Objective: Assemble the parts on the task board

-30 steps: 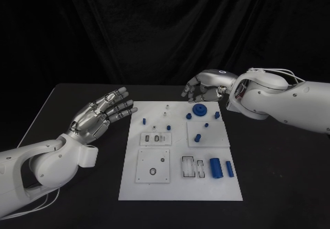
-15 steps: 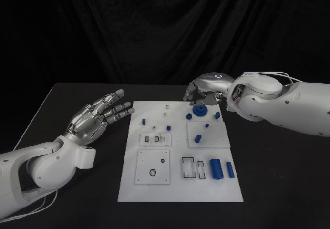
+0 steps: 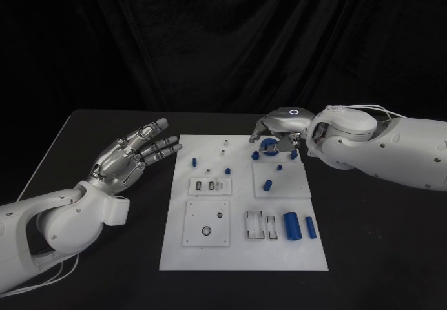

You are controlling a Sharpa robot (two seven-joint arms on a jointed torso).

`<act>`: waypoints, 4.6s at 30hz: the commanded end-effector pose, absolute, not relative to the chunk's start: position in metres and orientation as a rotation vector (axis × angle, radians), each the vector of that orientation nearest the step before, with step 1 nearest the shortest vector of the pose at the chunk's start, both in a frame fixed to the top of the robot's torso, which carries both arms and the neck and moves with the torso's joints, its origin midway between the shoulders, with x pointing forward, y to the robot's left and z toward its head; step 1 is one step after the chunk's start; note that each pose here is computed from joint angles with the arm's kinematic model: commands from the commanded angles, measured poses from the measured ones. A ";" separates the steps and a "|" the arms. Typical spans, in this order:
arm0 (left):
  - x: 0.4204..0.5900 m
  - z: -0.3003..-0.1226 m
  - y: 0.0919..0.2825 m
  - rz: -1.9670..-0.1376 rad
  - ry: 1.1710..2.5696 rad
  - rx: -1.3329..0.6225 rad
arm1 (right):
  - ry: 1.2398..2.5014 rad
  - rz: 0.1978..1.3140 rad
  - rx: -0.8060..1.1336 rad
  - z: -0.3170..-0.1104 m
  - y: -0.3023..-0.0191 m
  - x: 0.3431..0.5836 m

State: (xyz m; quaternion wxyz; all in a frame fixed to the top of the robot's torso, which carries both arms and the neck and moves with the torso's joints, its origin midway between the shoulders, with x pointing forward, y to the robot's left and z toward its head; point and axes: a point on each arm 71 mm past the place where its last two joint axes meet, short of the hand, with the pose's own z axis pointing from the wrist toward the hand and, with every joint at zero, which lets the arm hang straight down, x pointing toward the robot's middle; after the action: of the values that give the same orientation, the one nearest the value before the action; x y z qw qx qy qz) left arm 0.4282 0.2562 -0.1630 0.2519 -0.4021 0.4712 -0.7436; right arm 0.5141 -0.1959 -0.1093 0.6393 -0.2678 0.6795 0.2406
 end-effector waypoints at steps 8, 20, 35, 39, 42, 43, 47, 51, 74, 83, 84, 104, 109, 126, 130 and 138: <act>0.428 -0.152 0.260 -2.123 1.098 -1.016 | 1.584 0.482 -0.622 -0.124 -0.198 0.518; 0.428 -0.153 0.261 -2.120 1.101 -1.017 | 1.590 0.448 -0.634 -0.134 -0.194 0.523; 0.430 -0.155 0.262 -2.119 1.113 -1.022 | 1.611 0.451 -0.652 -0.146 -0.184 0.528; 0.430 -0.155 0.262 -2.118 1.116 -1.023 | 1.611 0.464 -0.658 -0.150 -0.182 0.529; 0.430 -0.156 0.263 -2.116 1.119 -1.025 | 1.601 0.476 -0.660 -0.151 -0.181 0.529; 0.430 -0.156 0.263 -2.115 1.119 -1.026 | 1.596 0.480 -0.660 -0.150 -0.181 0.528; 0.430 -0.156 0.265 -2.111 1.121 -1.027 | 1.572 0.514 -0.627 -0.148 -0.181 0.528; 0.430 -0.156 0.266 -2.106 1.120 -1.029 | 1.552 0.551 -0.571 -0.144 -0.182 0.527; 0.429 -0.157 0.264 -2.100 1.118 -1.084 | 1.551 0.569 -0.531 -0.105 -0.126 0.555; 0.431 -0.158 0.262 -2.102 1.126 -1.090 | 1.517 0.525 -0.569 -0.107 -0.108 0.566; 0.431 -0.158 0.262 -2.102 1.126 -1.090 | 1.516 0.521 -0.571 -0.108 -0.107 0.566; 0.434 -0.160 0.261 -2.114 1.141 -1.091 | 1.501 0.482 -0.585 -0.113 -0.105 0.570; 0.435 -0.160 0.260 -2.118 1.142 -1.091 | 1.507 0.481 -0.583 -0.116 -0.105 0.571; 0.438 -0.162 0.261 -2.116 1.151 -1.092 | 1.524 0.493 -0.595 -0.124 -0.102 0.569; 0.438 -0.162 0.261 -2.114 1.154 -1.093 | 1.520 0.499 -0.598 -0.125 -0.100 0.569; 0.439 -0.162 0.261 -2.116 1.155 -1.092 | 1.537 0.492 -0.601 -0.126 -0.097 0.569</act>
State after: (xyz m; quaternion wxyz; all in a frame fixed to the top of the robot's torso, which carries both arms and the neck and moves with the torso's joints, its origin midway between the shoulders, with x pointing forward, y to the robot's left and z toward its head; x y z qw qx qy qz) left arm 0.4392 0.2587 -0.1689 0.2342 -0.4135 0.4603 -0.7498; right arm 0.5696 -0.0989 -0.1240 0.6545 -0.2642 0.6727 0.2221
